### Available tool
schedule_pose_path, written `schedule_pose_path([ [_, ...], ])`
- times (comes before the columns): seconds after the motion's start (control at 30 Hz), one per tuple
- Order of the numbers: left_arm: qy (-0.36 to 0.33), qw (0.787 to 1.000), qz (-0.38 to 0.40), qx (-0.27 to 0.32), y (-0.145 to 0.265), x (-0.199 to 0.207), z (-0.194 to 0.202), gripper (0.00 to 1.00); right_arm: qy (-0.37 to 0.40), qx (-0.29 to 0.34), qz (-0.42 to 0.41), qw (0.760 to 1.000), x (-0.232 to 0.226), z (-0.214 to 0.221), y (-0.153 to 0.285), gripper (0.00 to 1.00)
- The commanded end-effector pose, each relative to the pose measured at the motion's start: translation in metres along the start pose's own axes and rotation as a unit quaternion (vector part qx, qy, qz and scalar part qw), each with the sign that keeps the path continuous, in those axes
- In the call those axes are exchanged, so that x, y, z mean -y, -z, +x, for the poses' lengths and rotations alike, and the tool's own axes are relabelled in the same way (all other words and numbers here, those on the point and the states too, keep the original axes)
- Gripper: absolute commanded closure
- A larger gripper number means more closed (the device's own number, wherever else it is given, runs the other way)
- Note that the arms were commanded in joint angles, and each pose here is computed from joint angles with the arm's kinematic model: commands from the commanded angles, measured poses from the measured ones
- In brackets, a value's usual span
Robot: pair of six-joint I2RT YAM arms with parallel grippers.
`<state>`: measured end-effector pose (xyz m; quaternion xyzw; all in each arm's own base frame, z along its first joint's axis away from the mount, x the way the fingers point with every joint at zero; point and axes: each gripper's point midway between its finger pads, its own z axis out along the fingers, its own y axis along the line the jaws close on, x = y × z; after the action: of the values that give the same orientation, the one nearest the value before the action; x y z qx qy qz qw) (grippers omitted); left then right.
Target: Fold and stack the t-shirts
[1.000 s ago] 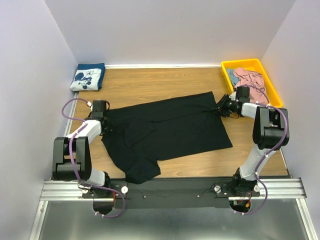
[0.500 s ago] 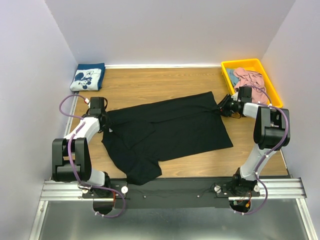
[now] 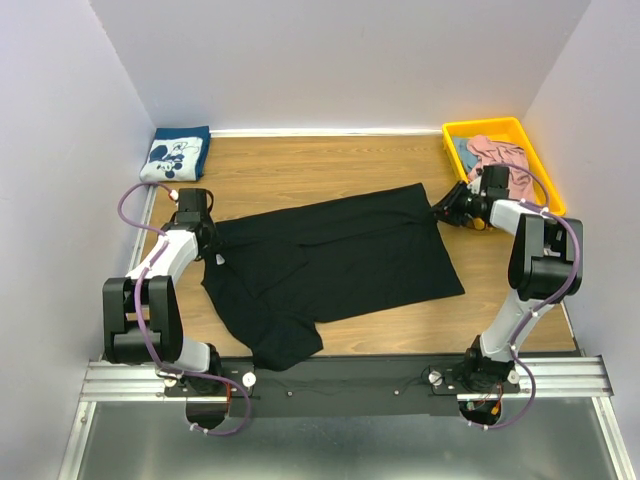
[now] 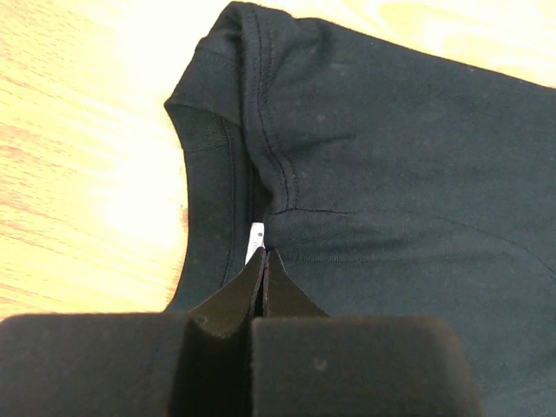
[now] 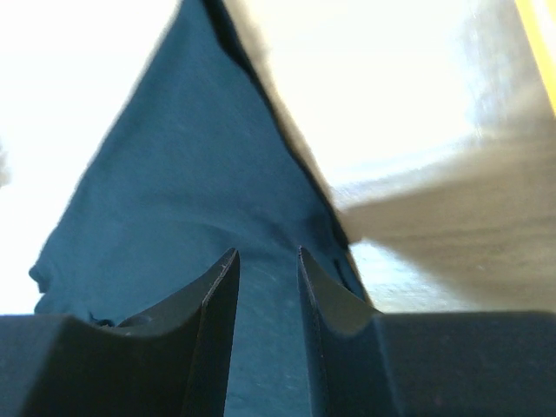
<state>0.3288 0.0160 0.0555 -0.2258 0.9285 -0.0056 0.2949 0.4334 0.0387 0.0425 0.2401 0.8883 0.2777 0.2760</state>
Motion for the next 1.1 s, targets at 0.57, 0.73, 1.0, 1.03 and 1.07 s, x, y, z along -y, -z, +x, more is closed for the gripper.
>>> schedule_pose_path([
  [0.57, -0.007, 1.000, -0.022, 0.011, 0.016, -0.009, -0.017, 1.00, -0.018, -0.018, 0.032, 0.999, 0.024, -0.007, -0.041, 0.60],
  [0.73, -0.009, 1.000, -0.029, 0.007, 0.017, -0.012, -0.019, 1.00, -0.010, -0.016, 0.047, 0.999, 0.033, -0.006, -0.042, 0.60],
  [1.0, -0.002, 0.999, -0.048, 0.002, 0.016, -0.026, -0.026, 1.00, 0.002, -0.005, 0.056, 0.998, 0.034, -0.013, -0.040, 0.60],
  [1.03, -0.003, 0.999, -0.047, -0.001, 0.014, -0.026, -0.024, 1.00, 0.003, -0.005, 0.056, 0.998, 0.034, -0.014, -0.040, 0.60],
  [1.07, -0.004, 0.999, -0.040, -0.009, 0.010, -0.024, -0.020, 1.00, 0.004, -0.005, 0.057, 0.998, 0.034, -0.014, -0.040, 0.60],
])
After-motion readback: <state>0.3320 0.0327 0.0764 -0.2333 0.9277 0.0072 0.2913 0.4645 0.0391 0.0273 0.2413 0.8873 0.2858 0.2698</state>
